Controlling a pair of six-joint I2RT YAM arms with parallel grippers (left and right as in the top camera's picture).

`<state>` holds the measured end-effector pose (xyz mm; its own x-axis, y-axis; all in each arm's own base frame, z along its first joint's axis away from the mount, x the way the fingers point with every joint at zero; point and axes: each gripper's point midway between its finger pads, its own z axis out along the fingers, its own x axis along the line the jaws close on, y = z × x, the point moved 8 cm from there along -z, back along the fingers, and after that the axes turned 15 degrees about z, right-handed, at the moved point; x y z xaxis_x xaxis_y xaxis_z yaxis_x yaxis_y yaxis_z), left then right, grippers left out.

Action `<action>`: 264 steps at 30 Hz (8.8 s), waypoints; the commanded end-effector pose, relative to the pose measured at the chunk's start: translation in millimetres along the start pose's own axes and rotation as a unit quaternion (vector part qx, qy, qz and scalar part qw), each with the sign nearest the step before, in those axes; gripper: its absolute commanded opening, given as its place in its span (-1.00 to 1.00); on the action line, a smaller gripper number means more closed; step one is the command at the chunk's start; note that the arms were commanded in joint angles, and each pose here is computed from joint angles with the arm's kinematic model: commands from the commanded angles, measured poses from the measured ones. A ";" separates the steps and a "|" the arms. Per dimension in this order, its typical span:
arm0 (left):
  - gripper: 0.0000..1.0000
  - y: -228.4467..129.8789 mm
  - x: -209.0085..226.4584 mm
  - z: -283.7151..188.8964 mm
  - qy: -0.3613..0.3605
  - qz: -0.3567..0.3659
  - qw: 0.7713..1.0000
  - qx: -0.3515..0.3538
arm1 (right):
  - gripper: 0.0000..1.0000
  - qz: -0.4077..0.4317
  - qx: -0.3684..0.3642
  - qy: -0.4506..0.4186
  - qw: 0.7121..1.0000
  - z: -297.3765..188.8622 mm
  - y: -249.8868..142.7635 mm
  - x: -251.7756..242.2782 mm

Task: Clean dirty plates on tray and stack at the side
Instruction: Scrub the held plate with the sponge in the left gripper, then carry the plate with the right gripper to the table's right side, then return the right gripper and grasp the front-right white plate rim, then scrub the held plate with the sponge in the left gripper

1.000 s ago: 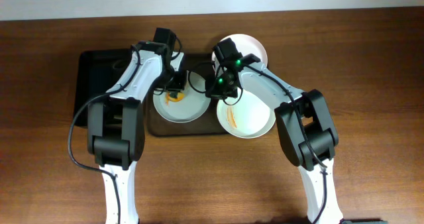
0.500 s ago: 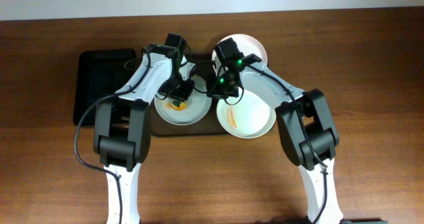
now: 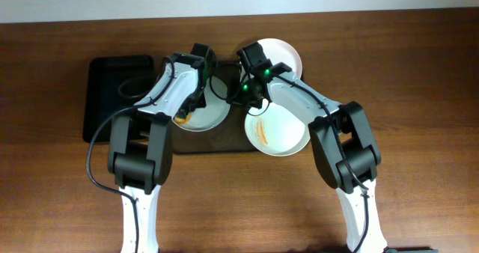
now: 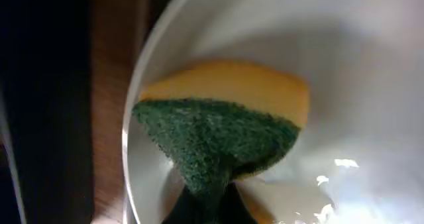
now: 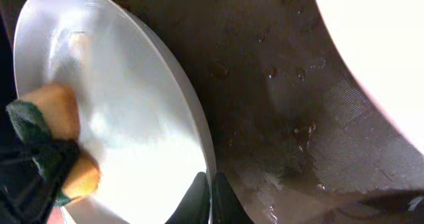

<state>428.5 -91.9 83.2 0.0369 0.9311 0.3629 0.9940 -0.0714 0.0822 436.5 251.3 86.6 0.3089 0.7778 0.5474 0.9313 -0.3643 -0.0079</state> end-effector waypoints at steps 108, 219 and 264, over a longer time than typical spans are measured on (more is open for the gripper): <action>-0.99 47.4 76.6 -114.9 -0.206 0.039 0.974 -0.086 | -0.42 0.103 -0.040 -0.117 0.987 -191.6 18.6 -196.8; -0.99 9.5 -34.1 42.4 -0.281 0.234 0.927 -0.080 | -0.92 -0.026 0.007 -0.025 0.999 -13.5 -26.5 -32.1; -0.99 -36.5 -12.3 19.3 -0.235 0.195 0.944 0.121 | -0.91 0.033 -0.030 -0.054 0.998 8.0 -28.9 -29.6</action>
<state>412.2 -81.8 85.6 0.4746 0.8802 -0.0056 0.8746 -0.4722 -0.1103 398.1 254.1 72.8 0.3448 0.7869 0.5118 0.9207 -0.3897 -0.0210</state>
